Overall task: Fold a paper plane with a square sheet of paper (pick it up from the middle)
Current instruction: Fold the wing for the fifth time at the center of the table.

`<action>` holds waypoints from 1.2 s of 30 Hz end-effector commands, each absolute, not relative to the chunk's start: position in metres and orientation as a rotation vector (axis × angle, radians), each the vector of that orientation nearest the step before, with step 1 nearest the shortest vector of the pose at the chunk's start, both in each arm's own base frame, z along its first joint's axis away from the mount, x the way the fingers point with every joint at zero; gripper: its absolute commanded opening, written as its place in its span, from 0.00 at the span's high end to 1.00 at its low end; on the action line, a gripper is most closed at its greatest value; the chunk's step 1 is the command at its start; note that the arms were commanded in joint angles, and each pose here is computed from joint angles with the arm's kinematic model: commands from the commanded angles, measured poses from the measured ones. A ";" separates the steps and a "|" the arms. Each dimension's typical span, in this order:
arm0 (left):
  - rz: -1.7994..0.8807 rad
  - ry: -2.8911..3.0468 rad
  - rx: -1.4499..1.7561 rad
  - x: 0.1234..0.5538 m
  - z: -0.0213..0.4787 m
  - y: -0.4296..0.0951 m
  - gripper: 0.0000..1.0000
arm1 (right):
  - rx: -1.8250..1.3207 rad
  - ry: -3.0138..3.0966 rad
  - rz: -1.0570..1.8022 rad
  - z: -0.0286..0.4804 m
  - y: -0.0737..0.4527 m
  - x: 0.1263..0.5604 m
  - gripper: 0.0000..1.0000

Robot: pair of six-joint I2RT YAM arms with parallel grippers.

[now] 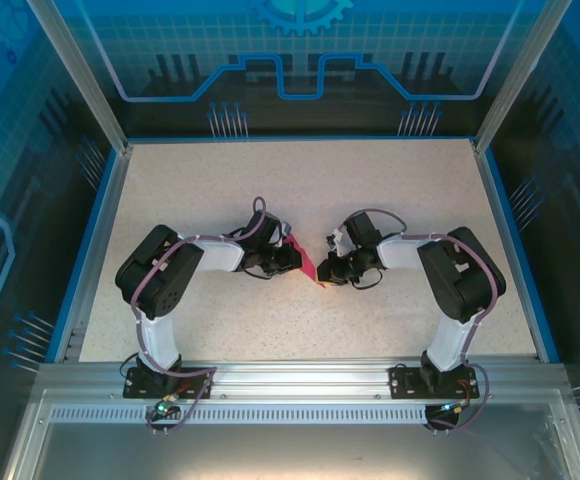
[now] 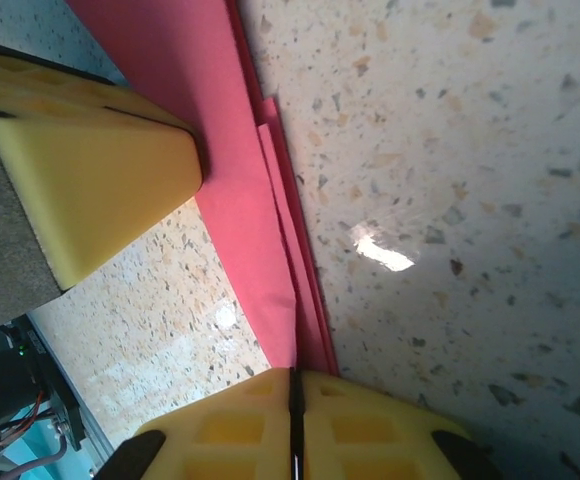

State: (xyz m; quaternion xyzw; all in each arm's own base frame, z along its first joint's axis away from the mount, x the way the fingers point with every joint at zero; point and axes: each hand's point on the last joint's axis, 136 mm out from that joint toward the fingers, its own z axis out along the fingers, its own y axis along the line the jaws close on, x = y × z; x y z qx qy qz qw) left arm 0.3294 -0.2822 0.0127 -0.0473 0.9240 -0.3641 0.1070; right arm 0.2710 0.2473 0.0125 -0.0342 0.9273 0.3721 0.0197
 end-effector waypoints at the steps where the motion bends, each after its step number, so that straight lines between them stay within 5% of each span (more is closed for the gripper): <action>1: -0.889 2.880 -0.186 0.308 -0.034 -0.261 0.92 | -0.110 2.965 1.098 0.010 0.237 0.247 0.91; 18: -0.880 2.889 -0.196 0.308 -0.037 -0.260 0.92 | -0.035 3.019 1.004 -0.008 0.218 0.243 1.00; 25: -0.877 2.894 -0.202 0.308 -0.037 -0.260 0.92 | -0.120 2.905 0.952 0.036 0.225 0.255 0.83; 36: -0.867 2.906 -0.219 0.308 -0.039 -0.259 0.92 | -0.285 2.896 0.859 0.037 0.270 0.266 0.88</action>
